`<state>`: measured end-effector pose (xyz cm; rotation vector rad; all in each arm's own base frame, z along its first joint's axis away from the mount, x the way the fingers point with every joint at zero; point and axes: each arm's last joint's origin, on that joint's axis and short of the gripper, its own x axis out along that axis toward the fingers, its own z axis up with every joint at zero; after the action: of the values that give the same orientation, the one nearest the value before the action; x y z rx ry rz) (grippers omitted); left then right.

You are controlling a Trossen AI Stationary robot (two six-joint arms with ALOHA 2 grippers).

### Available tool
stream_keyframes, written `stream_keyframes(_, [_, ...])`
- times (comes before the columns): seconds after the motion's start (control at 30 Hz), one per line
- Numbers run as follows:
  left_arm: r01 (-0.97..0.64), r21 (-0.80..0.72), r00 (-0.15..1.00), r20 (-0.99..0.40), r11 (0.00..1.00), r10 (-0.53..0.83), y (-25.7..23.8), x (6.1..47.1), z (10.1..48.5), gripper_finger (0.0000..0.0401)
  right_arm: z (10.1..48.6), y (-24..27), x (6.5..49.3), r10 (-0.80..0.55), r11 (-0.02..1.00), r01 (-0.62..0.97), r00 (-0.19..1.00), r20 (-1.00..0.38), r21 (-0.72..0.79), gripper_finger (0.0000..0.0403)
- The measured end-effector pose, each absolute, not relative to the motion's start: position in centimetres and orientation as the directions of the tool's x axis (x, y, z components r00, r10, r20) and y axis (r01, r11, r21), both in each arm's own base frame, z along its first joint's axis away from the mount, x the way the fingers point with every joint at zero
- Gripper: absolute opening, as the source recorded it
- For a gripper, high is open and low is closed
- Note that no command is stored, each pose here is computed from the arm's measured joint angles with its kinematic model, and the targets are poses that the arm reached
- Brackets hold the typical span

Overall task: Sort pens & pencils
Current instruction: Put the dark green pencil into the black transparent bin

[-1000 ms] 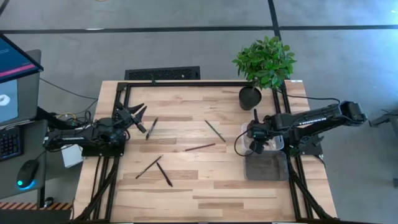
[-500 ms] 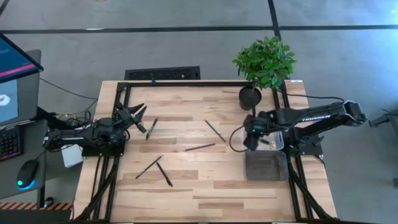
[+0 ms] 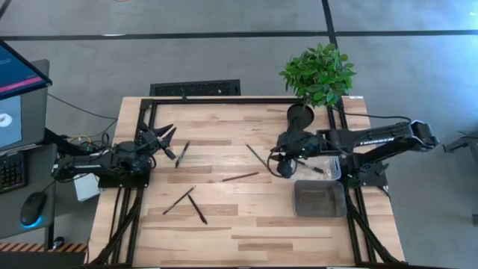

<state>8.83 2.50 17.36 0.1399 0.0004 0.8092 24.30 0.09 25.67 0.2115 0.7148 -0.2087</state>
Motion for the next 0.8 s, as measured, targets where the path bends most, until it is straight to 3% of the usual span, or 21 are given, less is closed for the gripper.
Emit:
stream_keyframes(0.4, [-0.721, 0.114, 0.691, 0.052, 0.683, 0.721, 2.5, 8.8, 17.3, 0.0073, 23.5, -2.8, 27.1, -0.180, 0.919, 0.388, 0.584, -0.791, 0.077, 0.0164])
stream_keyframes(0.8, [-0.722, 0.105, 0.691, 0.051, 0.684, 0.721, 2.5, 8.8, 17.3, 0.0073, 22.3, -2.9, 32.0, -0.152, 0.939, 0.343, 0.399, -0.904, -0.007, 0.0152])
